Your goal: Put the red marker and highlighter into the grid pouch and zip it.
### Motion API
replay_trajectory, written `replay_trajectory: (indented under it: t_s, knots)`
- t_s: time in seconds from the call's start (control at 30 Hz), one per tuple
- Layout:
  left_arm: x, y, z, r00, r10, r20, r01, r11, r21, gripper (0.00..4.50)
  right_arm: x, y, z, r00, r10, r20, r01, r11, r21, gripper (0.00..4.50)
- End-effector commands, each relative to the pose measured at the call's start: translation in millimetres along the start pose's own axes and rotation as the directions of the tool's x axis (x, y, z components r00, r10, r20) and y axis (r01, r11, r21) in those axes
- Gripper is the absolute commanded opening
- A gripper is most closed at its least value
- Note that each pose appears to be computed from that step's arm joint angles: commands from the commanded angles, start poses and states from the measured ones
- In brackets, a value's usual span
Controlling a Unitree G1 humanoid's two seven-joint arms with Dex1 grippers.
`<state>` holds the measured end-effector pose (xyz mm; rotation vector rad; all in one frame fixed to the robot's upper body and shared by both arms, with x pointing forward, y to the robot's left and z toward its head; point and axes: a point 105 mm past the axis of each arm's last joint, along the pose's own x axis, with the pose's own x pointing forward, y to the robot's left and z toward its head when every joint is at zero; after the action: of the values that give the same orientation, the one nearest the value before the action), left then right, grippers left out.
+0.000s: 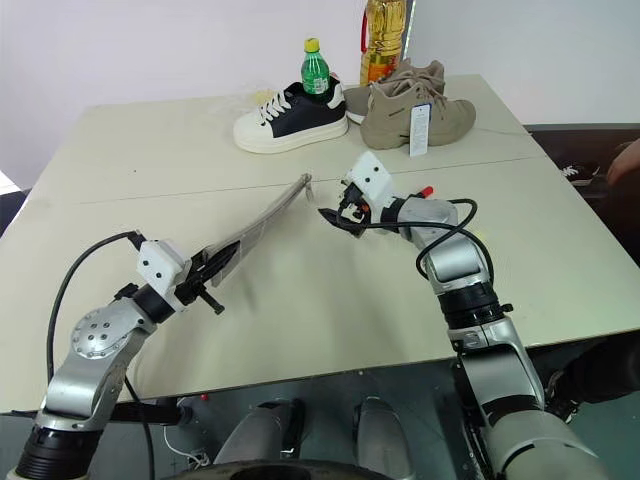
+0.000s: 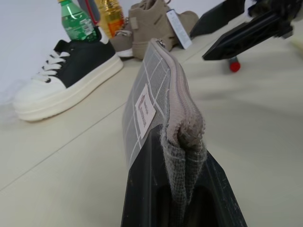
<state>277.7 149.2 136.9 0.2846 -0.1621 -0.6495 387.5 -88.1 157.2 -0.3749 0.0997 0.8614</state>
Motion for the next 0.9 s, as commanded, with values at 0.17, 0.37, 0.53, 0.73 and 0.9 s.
replay_trajectory:
  t_s: [0.17,0.37,0.53,0.73,0.9]
  knots:
    - [2.8,-15.3,12.2,0.996,-0.08,0.043,0.08,0.997,-0.004,0.0,12.9,-6.9,15.1,0.997,-0.049,0.068,0.041,0.992,0.116,3.95]
    - [2.7,-17.7,13.1,0.995,-0.092,0.049,0.092,0.996,-0.008,0.0,15.7,-5.1,13.6,0.998,-0.032,0.063,0.021,0.986,0.164,2.77]
    - [4.4,-14.2,9.7,0.997,-0.071,0.035,0.071,0.997,0.001,0.0,14.2,1.0,17.3,0.998,-0.001,0.065,-0.006,0.993,0.119,0.08]
    - [13.2,-17.7,2.3,0.999,-0.05,0.011,0.05,0.999,-0.009,0.0,9.2,16.4,18.4,0.998,0.064,0.008,-0.064,0.996,-0.061,0.03]
    - [39.1,-22.7,-1.5,1.0,-0.003,0.027,0.004,0.999,-0.037,0.0,0.3,42.0,24.2,0.984,0.177,-0.034,-0.18,0.964,-0.198,0.03]
